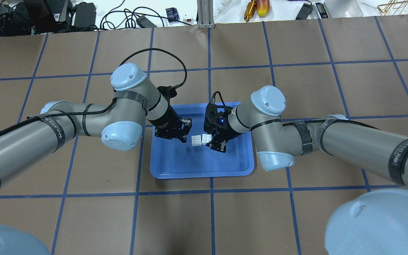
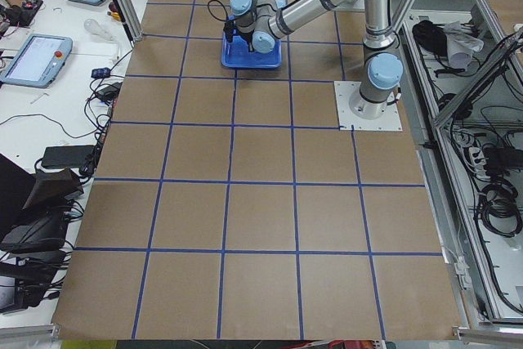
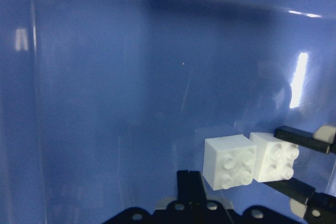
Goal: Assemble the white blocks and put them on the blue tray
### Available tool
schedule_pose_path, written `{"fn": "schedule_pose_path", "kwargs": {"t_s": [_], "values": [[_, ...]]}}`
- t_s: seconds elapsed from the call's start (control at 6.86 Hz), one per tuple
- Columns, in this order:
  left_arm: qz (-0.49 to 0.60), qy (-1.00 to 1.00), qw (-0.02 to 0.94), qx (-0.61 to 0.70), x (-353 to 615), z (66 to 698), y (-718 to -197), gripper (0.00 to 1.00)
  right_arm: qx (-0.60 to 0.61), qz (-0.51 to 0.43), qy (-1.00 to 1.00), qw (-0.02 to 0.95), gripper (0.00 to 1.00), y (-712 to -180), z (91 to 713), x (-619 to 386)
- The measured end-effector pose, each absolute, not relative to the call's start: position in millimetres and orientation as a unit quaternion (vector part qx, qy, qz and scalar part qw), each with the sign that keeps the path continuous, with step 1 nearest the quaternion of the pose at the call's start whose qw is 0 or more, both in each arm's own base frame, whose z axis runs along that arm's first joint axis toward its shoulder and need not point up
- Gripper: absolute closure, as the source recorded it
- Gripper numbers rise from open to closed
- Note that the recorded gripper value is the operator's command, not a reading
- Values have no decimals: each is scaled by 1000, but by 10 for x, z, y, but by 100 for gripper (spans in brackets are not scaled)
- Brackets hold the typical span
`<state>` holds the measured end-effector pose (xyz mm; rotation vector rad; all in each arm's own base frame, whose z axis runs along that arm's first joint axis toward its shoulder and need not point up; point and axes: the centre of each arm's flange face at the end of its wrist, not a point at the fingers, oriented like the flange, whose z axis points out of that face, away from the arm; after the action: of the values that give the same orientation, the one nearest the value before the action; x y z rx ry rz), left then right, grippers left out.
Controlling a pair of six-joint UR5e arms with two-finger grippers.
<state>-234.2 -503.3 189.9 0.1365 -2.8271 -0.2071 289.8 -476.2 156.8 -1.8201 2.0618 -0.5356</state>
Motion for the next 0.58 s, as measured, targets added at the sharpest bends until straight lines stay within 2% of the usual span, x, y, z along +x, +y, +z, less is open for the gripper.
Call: {"fn": "schedule_pose_path", "kwargs": {"t_s": [0.15,0.58], "values": [[-72,-985,151,48,-2341,1897,-5032,100,-634,-186,731,169,94,-4759,1566,2898],[-70,-985,151,47,-2341,1910,-5035,100,-617,-179,747,172,93,-4737,1569,2928]]}}
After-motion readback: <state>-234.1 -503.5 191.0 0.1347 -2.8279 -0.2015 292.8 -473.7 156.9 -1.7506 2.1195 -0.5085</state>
